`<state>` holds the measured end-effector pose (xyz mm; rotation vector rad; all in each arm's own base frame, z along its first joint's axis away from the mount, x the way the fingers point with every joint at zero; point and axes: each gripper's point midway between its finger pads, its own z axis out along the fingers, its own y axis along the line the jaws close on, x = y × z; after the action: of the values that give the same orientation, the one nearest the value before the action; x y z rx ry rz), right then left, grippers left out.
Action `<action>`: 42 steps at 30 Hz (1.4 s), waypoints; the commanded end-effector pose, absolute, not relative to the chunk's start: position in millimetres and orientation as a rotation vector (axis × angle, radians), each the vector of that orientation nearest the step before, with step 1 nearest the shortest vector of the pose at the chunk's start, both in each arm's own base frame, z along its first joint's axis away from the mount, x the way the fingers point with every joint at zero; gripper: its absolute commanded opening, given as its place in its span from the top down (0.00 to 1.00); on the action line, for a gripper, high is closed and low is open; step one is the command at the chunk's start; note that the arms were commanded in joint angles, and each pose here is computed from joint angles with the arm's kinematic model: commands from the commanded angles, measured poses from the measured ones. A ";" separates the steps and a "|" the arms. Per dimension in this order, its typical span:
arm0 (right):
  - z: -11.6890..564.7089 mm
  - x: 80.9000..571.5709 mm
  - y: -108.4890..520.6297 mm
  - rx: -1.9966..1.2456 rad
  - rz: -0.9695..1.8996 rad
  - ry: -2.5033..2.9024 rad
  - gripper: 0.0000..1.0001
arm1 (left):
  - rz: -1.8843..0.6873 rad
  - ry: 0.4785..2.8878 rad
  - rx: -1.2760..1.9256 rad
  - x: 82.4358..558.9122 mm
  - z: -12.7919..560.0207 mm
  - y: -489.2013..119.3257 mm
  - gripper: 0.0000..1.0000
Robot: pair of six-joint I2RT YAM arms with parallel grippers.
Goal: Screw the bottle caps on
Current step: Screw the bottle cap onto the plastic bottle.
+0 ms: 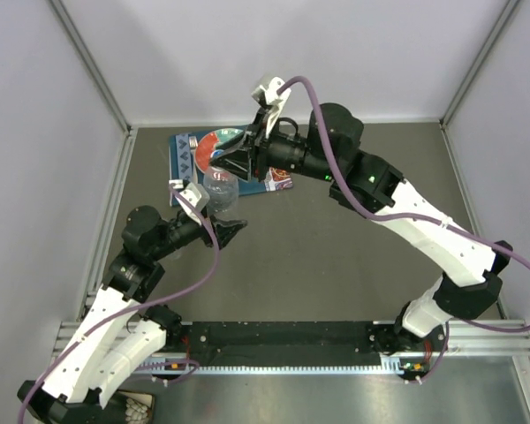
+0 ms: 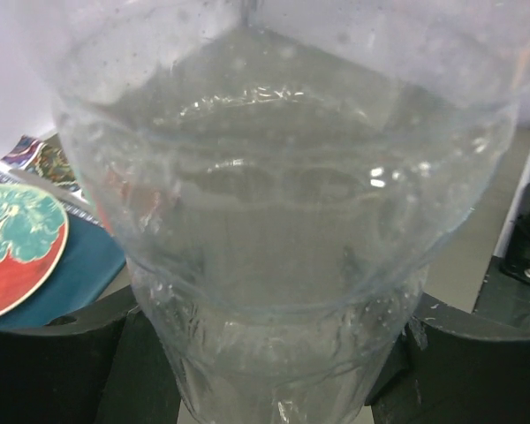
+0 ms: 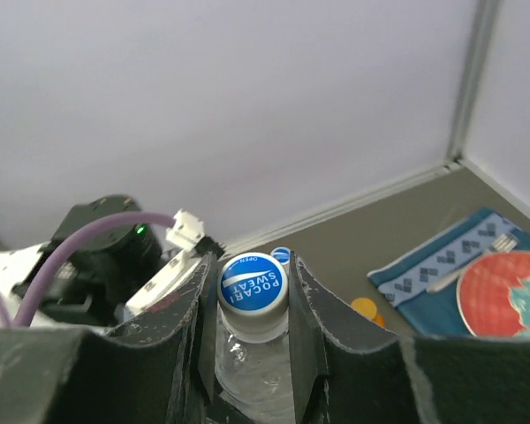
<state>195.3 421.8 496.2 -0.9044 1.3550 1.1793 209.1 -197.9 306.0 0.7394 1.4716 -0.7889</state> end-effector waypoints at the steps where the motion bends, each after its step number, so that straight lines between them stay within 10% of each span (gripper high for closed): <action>1: 444.4 217.7 423.7 -0.698 0.956 1.645 1.00 | -0.603 1.408 0.486 239.6 353.6 -162.0 1.00; 10: 445.0 243.4 430.9 -0.505 0.736 1.724 1.00 | -0.512 1.455 0.386 249.3 351.8 -141.2 1.00; 13: 460.1 241.2 432.0 -0.504 0.762 1.693 0.81 | -0.500 1.455 0.398 248.2 350.0 -140.0 1.00; 14: 470.3 239.8 431.3 -0.505 0.776 1.670 0.60 | -0.522 1.447 0.427 244.1 350.0 -144.3 1.00; 21: 564.1 228.8 378.4 -0.519 1.001 1.465 0.25 | -0.586 1.422 0.515 231.3 349.4 -156.6 1.00; 42: 561.4 133.8 380.4 -1.262 1.716 0.910 0.22 | -1.305 1.191 1.090 110.0 354.0 -224.6 1.00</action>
<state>150.1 380.1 556.8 -1.1580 1.0289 1.5798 132.1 -222.9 340.5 0.9771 1.2870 -1.2278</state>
